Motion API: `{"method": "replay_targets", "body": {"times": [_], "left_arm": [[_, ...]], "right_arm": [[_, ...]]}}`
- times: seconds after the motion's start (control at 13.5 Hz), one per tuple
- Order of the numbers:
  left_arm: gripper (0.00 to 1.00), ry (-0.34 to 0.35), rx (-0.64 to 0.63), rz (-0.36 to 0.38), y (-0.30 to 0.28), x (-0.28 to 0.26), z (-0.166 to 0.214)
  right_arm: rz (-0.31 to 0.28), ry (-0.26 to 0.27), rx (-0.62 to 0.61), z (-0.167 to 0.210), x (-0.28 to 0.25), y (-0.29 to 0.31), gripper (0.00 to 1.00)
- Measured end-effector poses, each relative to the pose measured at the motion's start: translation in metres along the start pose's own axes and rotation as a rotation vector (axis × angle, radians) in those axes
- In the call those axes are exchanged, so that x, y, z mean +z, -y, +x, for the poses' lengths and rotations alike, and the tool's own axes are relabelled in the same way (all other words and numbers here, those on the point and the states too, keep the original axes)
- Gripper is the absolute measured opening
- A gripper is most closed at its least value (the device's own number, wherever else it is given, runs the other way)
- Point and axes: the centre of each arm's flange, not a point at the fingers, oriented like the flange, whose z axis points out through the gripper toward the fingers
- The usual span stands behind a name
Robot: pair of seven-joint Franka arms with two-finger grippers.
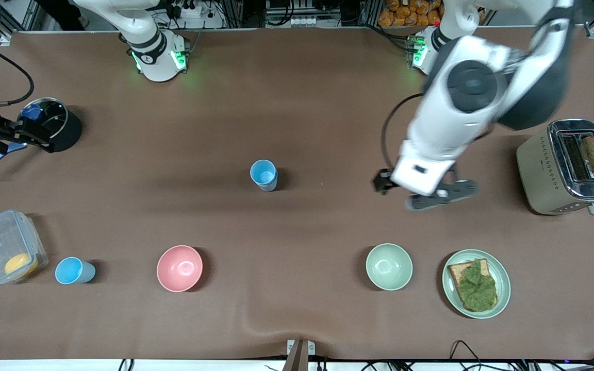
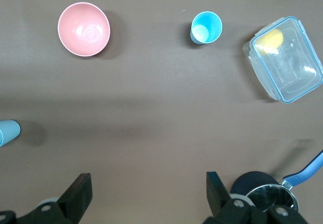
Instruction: Stack blue cups with both arms
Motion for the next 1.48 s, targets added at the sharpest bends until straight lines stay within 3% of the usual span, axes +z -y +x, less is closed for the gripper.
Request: {"method": "replay_targets", "body": {"times": [0.3,0.96,1.48], "left_arm": [[1.0,0.003,0.089,0.016,0.064,-0.027,0.021],[1.0,0.032,0.194,0.042,0.147,-0.061,0.031],[1.0,0.045,0.256,-0.012,0.202,-0.094,0.027]], "right_arm": [[0.0,0.023,0.002,-0.002,0.003,-0.001,1.0],[0.0,0.032,0.001,-0.003,0.004,-0.001,1.0],[0.0,0.033,0.001,-0.003,0.005,-0.001,1.0]]}}
